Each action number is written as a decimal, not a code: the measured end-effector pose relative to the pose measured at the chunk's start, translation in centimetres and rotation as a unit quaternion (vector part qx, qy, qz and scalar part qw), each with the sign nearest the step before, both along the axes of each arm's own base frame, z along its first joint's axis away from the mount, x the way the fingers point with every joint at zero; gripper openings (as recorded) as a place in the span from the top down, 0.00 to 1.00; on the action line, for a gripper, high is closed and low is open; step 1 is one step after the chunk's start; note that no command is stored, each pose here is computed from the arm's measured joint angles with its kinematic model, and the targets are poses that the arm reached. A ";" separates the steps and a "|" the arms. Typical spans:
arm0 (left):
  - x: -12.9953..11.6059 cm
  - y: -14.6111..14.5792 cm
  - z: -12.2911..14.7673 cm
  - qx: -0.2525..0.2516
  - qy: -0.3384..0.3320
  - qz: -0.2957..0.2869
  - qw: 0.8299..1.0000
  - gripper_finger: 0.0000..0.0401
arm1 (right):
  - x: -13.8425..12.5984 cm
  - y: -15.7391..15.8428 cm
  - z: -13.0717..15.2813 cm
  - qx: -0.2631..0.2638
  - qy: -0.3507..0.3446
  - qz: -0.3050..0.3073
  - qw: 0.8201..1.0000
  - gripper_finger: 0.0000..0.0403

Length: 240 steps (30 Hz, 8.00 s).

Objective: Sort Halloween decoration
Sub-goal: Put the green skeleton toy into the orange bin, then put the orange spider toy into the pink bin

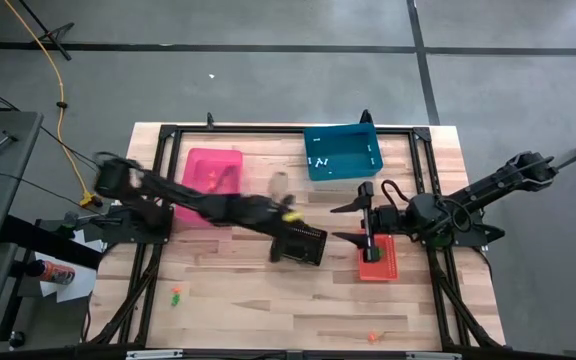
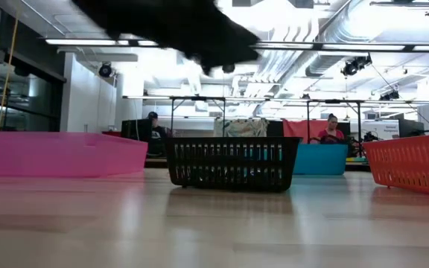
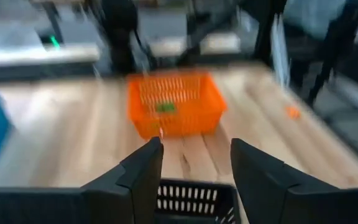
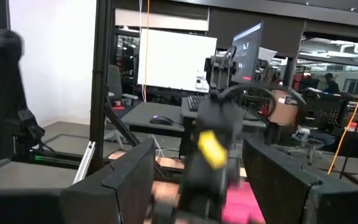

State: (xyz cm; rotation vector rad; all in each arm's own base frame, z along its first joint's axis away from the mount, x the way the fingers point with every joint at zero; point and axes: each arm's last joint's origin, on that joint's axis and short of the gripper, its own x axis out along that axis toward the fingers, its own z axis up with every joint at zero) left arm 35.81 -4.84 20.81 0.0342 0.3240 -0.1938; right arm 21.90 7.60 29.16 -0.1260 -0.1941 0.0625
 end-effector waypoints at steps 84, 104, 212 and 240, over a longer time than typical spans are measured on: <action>-20.9 -0.8 8.3 -0.038 -0.300 0.044 0.952 0.57 | 22.4 -12.6 -15.5 0.246 0.527 -0.303 0.755 0.44; -20.9 -0.8 8.2 -0.035 -0.294 0.044 0.954 0.57 | 22.3 -9.6 -13.8 0.092 0.528 -0.300 0.789 0.97; -11.9 1.9 -0.6 0.029 -0.176 0.150 0.972 0.57 | -6.6 2.2 -10.0 0.363 0.600 -0.200 0.685 0.73; -7.1 8.6 0.4 -0.049 0.215 0.343 0.913 0.57 | -3.2 2.9 -0.5 0.126 0.379 -0.178 0.900 0.65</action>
